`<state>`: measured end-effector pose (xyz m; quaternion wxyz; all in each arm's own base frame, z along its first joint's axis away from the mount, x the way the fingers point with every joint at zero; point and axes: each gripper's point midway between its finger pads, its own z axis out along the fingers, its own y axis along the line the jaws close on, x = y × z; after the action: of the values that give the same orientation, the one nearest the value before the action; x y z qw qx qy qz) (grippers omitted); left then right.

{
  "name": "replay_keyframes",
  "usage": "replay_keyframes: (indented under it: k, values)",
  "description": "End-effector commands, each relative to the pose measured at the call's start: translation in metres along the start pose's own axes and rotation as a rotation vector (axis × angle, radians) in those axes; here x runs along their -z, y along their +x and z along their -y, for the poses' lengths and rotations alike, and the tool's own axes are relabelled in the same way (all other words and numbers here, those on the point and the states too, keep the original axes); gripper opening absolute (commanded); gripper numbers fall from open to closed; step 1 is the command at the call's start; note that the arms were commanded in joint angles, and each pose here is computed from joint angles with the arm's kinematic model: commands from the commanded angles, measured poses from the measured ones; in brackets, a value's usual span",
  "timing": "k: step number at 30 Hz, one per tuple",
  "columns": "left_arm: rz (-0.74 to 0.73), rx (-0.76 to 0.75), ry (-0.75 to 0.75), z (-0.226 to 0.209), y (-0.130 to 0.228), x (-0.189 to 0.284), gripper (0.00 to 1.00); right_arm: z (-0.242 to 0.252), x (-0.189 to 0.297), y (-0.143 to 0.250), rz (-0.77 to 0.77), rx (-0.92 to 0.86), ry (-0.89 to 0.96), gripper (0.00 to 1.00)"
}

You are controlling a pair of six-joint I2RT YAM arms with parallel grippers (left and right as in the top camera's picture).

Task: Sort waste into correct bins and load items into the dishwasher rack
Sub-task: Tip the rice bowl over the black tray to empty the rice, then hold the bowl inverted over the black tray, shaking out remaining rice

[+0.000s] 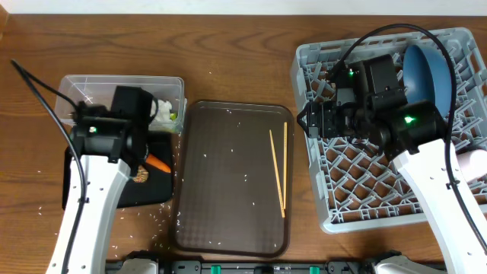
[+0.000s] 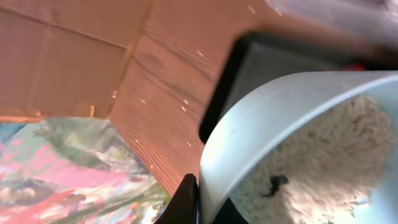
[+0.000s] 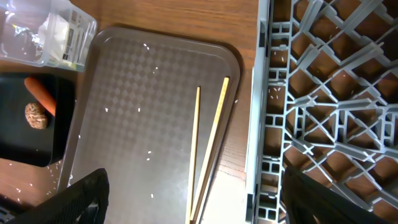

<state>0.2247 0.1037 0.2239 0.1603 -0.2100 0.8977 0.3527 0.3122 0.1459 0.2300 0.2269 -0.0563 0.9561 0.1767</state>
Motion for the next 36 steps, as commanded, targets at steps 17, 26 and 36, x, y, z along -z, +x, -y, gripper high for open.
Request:
replay_keyframes:
  k: [17,26,36]
  values:
    - [-0.103,-0.235,-0.459,-0.01,-0.021,-0.062,0.06,-0.004,0.002,0.001,0.003,0.024,-0.008,0.85]
    - [-0.147,-0.37,-0.547,-0.003,-0.021,-0.08,0.06,-0.002,0.002,0.0,0.004,0.029,-0.002,0.85]
    - [-0.219,-0.276,-0.506,-0.008,-0.01,-0.097,0.06,-0.002,0.002,0.0,0.005,0.028,-0.001,0.85]
